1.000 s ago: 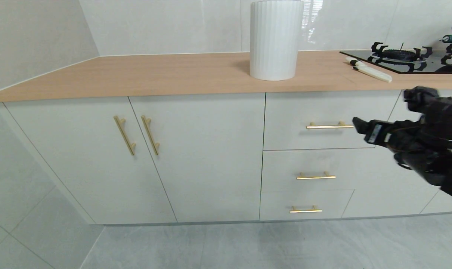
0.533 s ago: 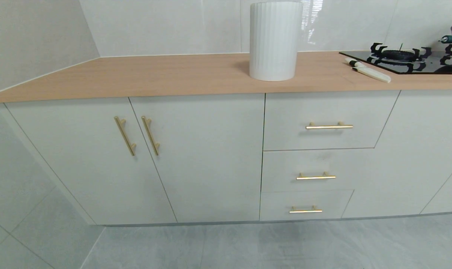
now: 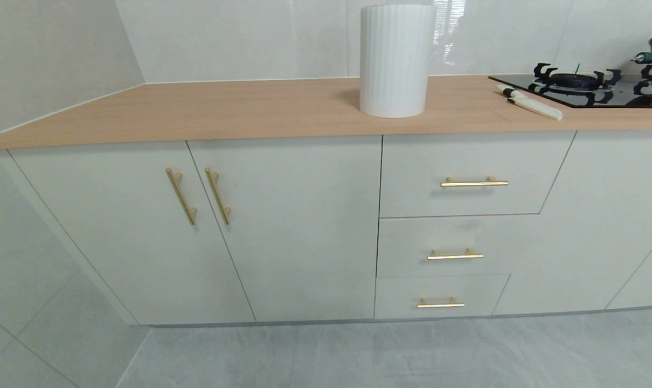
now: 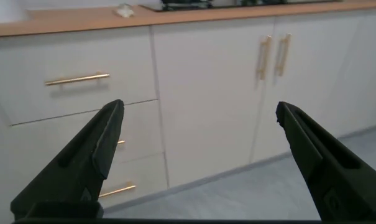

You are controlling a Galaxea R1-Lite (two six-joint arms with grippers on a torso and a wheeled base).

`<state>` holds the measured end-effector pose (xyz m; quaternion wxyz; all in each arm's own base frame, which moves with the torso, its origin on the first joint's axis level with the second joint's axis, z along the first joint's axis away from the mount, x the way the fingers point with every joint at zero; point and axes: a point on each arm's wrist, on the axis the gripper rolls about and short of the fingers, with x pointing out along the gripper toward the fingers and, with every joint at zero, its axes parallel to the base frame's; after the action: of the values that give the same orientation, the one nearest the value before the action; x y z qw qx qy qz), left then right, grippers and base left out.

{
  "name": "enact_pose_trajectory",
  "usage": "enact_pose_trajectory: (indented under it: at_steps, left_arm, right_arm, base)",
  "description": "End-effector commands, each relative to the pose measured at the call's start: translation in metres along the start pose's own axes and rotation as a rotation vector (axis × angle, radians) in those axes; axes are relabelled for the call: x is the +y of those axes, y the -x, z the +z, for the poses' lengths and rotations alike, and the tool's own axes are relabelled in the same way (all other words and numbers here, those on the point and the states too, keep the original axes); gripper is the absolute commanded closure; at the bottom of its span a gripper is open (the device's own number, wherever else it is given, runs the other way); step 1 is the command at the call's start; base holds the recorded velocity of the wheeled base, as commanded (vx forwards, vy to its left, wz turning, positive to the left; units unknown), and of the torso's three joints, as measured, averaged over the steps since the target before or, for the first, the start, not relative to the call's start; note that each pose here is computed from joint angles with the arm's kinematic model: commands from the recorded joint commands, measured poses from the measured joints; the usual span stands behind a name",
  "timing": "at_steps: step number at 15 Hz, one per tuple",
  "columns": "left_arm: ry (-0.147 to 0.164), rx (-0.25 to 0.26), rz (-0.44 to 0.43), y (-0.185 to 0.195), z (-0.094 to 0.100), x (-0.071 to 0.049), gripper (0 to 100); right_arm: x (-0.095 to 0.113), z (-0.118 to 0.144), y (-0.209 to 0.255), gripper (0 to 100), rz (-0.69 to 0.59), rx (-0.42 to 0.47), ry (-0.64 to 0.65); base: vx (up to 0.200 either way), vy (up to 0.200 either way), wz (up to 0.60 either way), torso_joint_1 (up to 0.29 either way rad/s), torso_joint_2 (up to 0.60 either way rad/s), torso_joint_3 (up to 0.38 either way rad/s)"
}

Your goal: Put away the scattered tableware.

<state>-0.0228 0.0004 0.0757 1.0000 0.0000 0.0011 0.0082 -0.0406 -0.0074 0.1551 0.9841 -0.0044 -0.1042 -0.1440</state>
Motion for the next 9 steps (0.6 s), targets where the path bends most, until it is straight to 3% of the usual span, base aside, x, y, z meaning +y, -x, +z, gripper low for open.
enact_pose_trajectory:
  at_steps: [1, 3, 4, 9]
  left_arm:
    - [0.000, -0.001, 0.000, 0.000, 0.000, 0.000, 0]
    - [0.000, -0.001, 0.000, 0.000, 0.000, 0.000, 0]
    - [0.000, 0.001, 0.000, 0.000, 0.000, 0.000, 0]
    - [0.000, -0.001, 0.000, 0.000, 0.000, 0.000, 0]
  right_arm:
    - [0.004, -0.046, 0.002, 0, 0.055, 0.019, -0.010]
    - [0.008, -0.069, -0.001, 0, 0.188, 0.086, 0.010]
    - [0.009, -0.079, 0.001, 0, 0.230, 0.190, 0.002]
    - [0.010, -0.081, 0.002, 0, 0.271, 0.205, -0.023]
  base:
    - [0.000, 0.000, 0.00, 0.000, 0.00, 0.000]
    - [0.000, 0.000, 0.00, 0.000, 0.00, 0.000]
    - [0.000, 0.000, 0.00, 0.000, 0.00, 0.000]
    - [0.000, 0.000, 0.00, 0.000, 0.00, 0.000]
